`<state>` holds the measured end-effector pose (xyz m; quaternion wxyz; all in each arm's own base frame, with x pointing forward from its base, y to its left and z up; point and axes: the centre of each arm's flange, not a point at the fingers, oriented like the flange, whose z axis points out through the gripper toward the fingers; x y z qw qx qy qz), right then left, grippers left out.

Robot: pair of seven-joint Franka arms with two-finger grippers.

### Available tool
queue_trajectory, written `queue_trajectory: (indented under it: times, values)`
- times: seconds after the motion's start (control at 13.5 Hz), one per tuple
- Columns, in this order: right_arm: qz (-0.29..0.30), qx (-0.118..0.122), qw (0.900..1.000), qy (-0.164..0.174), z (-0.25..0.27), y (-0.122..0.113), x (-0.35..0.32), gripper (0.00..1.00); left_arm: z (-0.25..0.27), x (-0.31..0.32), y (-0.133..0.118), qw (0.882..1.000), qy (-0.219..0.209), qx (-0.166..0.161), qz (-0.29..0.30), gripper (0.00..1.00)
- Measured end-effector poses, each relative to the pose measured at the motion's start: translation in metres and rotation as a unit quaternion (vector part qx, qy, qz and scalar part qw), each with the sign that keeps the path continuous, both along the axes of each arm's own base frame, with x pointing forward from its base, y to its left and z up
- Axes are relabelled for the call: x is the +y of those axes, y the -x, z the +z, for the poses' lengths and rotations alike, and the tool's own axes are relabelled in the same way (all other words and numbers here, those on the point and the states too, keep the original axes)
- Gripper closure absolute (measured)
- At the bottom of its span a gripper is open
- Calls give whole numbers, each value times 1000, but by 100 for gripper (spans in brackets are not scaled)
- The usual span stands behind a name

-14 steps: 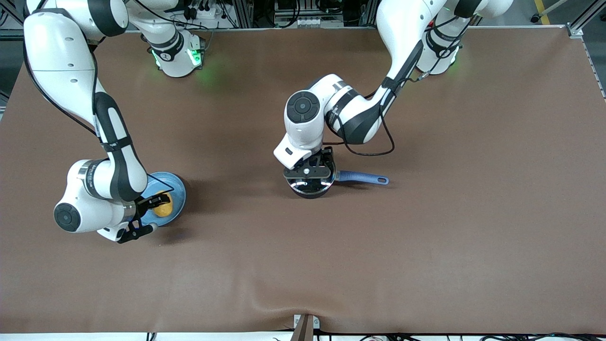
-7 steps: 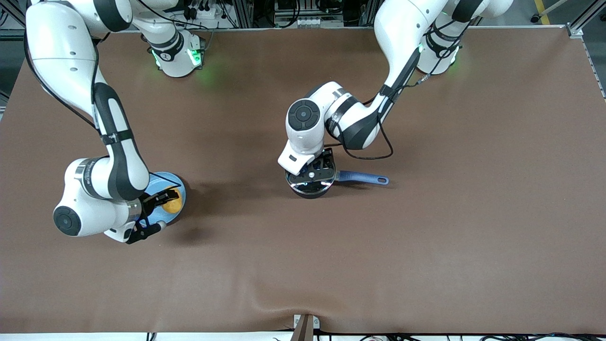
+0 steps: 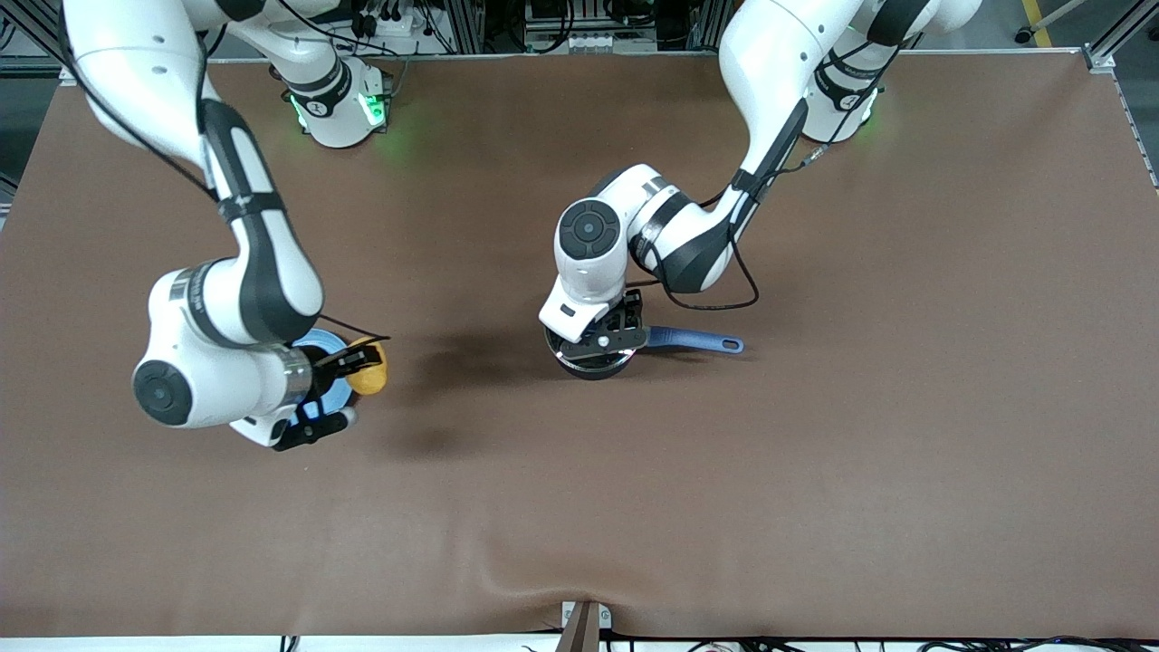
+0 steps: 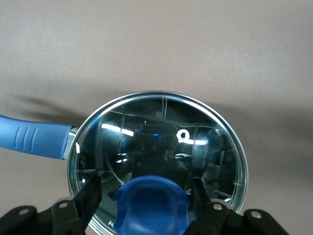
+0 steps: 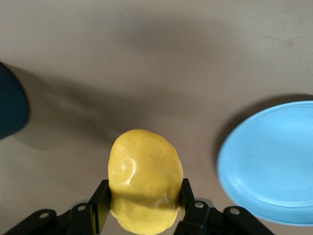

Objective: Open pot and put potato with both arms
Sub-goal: 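Lift the potato off the plate with the right gripper toward the saucepan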

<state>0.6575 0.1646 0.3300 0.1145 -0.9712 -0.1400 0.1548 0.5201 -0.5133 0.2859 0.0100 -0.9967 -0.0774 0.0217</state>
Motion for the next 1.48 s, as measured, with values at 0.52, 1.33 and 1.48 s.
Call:
queue_trajectory:
  times: [0.52, 1.33, 1.48]
  values:
    - [-24, -9, 999, 31, 41, 46, 128, 39, 6, -5, 5, 1000, 1, 1, 11, 22]
    - [-37, -7, 999, 10, 43, 57, 158, 39, 9, -5, 9, 1000, -4, 8, 7, 39]
    - [-38, -6, 999, 11, 42, 57, 158, 39, 20, -4, 8, 1000, -1, 5, -2, 39]
